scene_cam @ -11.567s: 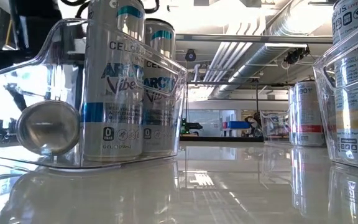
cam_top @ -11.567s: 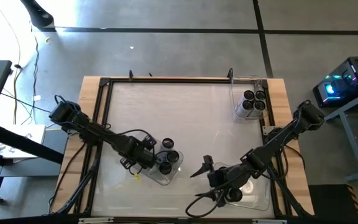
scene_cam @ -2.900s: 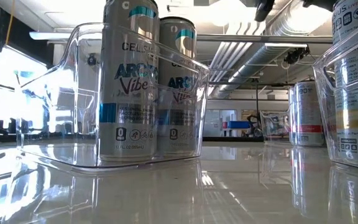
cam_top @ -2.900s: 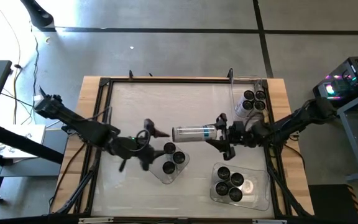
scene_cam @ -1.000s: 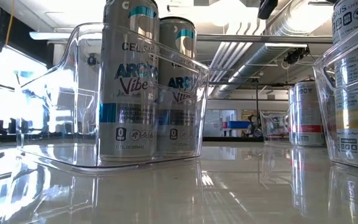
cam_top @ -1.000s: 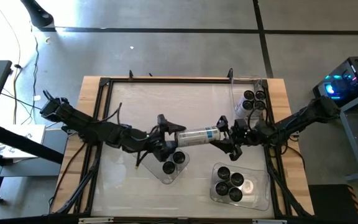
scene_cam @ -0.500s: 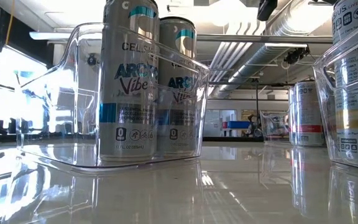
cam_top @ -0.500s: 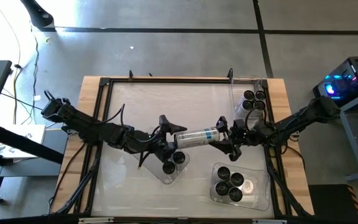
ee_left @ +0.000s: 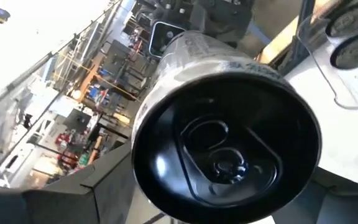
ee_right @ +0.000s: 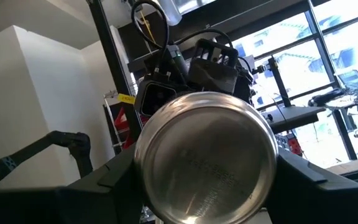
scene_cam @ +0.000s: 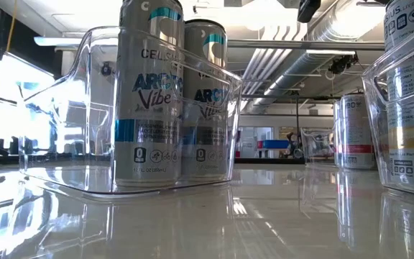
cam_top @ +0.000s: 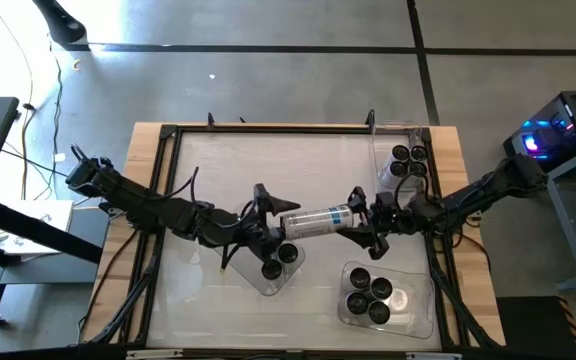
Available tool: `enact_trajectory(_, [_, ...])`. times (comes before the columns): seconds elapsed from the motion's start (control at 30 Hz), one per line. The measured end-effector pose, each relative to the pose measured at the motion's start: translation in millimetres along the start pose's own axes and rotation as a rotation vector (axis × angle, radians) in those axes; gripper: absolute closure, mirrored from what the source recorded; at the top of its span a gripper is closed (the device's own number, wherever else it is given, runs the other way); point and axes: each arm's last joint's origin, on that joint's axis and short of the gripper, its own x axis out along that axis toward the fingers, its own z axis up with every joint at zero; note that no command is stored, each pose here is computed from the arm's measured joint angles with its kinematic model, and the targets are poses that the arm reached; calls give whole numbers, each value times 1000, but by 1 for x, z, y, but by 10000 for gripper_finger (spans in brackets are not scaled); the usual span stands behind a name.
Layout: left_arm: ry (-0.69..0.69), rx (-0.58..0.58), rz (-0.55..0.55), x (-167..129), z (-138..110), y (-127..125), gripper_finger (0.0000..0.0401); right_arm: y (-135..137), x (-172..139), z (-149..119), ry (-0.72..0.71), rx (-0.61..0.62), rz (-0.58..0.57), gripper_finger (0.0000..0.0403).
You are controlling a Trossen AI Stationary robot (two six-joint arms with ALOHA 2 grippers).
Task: Sort soda cans
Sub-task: Adjust the white-blue soda can in the bottom left transparent bin
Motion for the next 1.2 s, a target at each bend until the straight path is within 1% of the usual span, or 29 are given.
enact_trajectory(0.1, [-5, -53, -2, 0, 0, 0, 116, 0, 0, 0, -5, -15, -9, 167])
enact_trajectory(0.4, [-13, -124, -2, -3, 0, 4, 116, 0, 0, 1, -9, -43, -15, 167])
enact_trajectory(0.47, [-27, -141, -20, -5, 0, 7, 116, -1, 0, 2, -15, -42, -26, 167])
enact_trajectory(0.63, [-69, -209, -91, 1, -7, 12, 114, -2, 0, 1, -10, -53, -41, 167])
enact_trajectory(0.73, [-79, -248, -114, 5, -11, 15, 103, -2, 0, 0, -3, -55, -49, 167])
enact_trajectory(0.9, [-135, -214, -174, 8, -13, 15, 82, -2, 0, -2, 10, -59, -46, 167])
enact_trajectory(1.2, [-86, -157, -122, 6, -12, 14, 78, -2, 0, -1, 5, -64, -43, 167])
